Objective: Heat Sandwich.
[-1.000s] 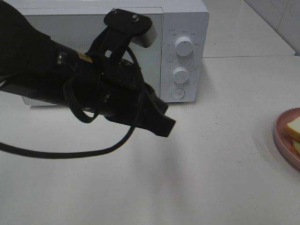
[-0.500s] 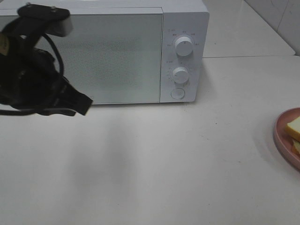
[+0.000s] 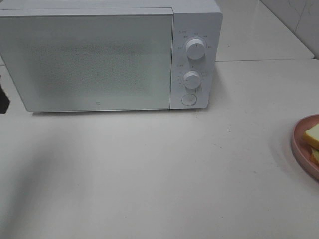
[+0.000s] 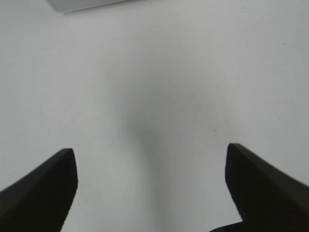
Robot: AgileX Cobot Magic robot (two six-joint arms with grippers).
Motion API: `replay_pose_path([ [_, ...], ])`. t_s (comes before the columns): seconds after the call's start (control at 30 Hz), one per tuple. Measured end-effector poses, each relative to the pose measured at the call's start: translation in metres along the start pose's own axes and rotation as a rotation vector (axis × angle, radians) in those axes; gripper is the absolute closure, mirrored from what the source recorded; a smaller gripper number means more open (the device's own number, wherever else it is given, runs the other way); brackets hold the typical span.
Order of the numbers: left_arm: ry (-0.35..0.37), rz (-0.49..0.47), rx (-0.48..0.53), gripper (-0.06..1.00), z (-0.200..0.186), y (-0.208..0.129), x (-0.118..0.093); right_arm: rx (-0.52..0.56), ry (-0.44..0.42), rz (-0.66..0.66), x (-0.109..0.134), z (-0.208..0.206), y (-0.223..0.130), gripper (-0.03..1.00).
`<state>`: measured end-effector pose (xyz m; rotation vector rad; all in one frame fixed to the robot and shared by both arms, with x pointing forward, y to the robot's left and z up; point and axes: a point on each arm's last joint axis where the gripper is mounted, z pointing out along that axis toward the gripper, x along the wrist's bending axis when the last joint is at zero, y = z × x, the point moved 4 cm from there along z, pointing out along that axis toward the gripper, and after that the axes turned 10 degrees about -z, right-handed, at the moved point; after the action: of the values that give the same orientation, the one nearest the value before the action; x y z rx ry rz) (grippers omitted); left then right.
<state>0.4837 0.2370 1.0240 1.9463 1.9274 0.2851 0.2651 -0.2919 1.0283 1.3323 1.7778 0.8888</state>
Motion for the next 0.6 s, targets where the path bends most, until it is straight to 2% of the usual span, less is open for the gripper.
replay_pose_path([
  [0.03, 0.0, 0.0, 0.0, 0.15, 0.0, 0.0, 0.0, 0.0, 0.0, 0.0, 0.0, 0.0, 0.0, 0.4],
  [0.13, 0.043, -0.054, 0.026, 0.15, -0.004, -0.002, 0.023, 0.0, 0.0, 0.0, 0.0, 0.0, 0.0, 0.4],
  [0.23, 0.06, -0.08, 0.042, 0.15, -0.006, -0.003, 0.034, 0.0, 0.0, 0.0, 0.0, 0.0, 0.0, 0.4],
  [0.3, 0.085, -0.139, 0.065, 0.15, -0.008, -0.005, 0.052, 0.0, 0.0, 0.0, 0.0, 0.0, 0.0, 0.4],
  [0.37, 0.088, -0.149, 0.07, 0.15, -0.008, -0.006, 0.057, 0.0, 0.0, 0.0, 0.0, 0.0, 0.0, 0.4],
  [0.43, 0.102, -0.194, 0.086, 0.15, -0.011, -0.009, 0.074, 0.0, 0.0, 0.0, 0.0, 0.0, 0.0, 0.4],
  [0.47, 0.102, -0.194, 0.086, 0.15, -0.011, -0.009, 0.074, 0.0, 0.0, 0.0, 0.0, 0.0, 0.0, 0.4],
  [0.6, 0.13, -0.277, 0.136, 0.15, -0.017, -0.019, 0.097, 0.0, 0.0, 0.0, 0.0, 0.0, 0.0, 0.4],
])
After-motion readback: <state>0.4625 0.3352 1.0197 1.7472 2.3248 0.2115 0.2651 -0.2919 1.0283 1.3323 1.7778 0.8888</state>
